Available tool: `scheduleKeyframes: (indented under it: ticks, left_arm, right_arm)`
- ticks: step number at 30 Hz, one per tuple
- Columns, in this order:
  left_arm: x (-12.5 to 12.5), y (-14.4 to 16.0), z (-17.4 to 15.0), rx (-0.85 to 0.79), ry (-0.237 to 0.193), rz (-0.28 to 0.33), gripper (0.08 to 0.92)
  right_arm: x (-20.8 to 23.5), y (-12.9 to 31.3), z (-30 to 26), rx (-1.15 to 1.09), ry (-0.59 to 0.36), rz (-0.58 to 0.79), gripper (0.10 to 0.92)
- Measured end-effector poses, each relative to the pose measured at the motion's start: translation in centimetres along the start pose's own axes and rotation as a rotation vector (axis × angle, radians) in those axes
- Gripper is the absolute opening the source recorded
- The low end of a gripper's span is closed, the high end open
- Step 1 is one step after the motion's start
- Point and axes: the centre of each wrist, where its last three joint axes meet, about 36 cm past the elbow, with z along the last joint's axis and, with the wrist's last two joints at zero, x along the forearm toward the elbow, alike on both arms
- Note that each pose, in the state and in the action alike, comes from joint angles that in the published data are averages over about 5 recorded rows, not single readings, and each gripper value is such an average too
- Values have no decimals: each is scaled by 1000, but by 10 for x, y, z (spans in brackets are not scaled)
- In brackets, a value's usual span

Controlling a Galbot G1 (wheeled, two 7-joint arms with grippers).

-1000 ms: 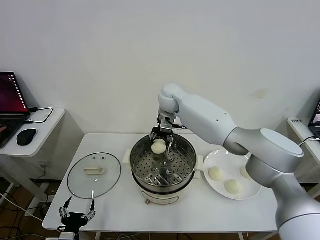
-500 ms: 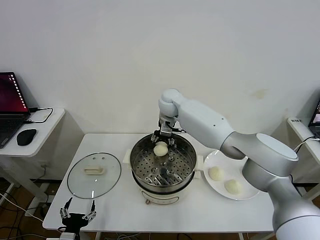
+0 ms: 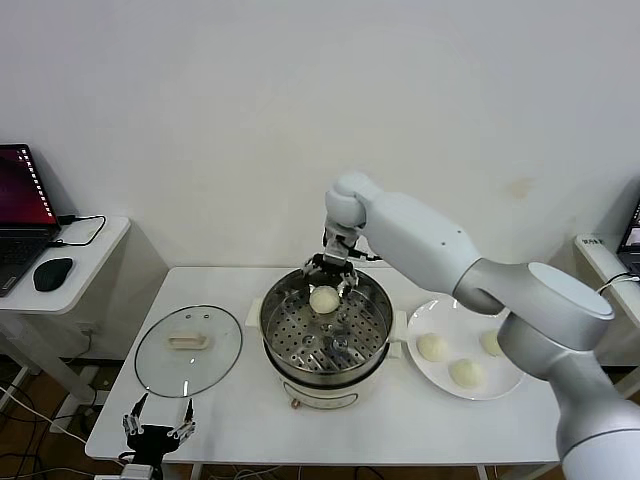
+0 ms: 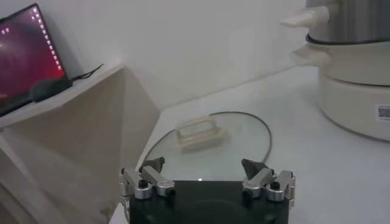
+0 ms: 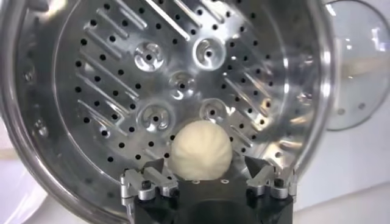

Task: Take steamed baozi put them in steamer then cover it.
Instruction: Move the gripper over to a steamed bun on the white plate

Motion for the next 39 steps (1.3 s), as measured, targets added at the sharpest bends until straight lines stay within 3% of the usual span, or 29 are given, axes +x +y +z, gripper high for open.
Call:
scheduleKeyframes:
  ticks: [11,19,28,39]
  left_arm:
    - [3,1,-9,3,-22,12,823]
    - [8,-3,-15,13,-22,32,823]
    - [13,-3,-19,14,-26,35,823]
    - [20,-2,-19,10,-17,34,823]
  right_arm:
    - [98,66,15,-431,-32,143,823]
    - [132,142,24,-808,-13,165,822]
    - [123,217,24,-1108,27,119,822]
    - [72,263,21,-1253,84,42,822]
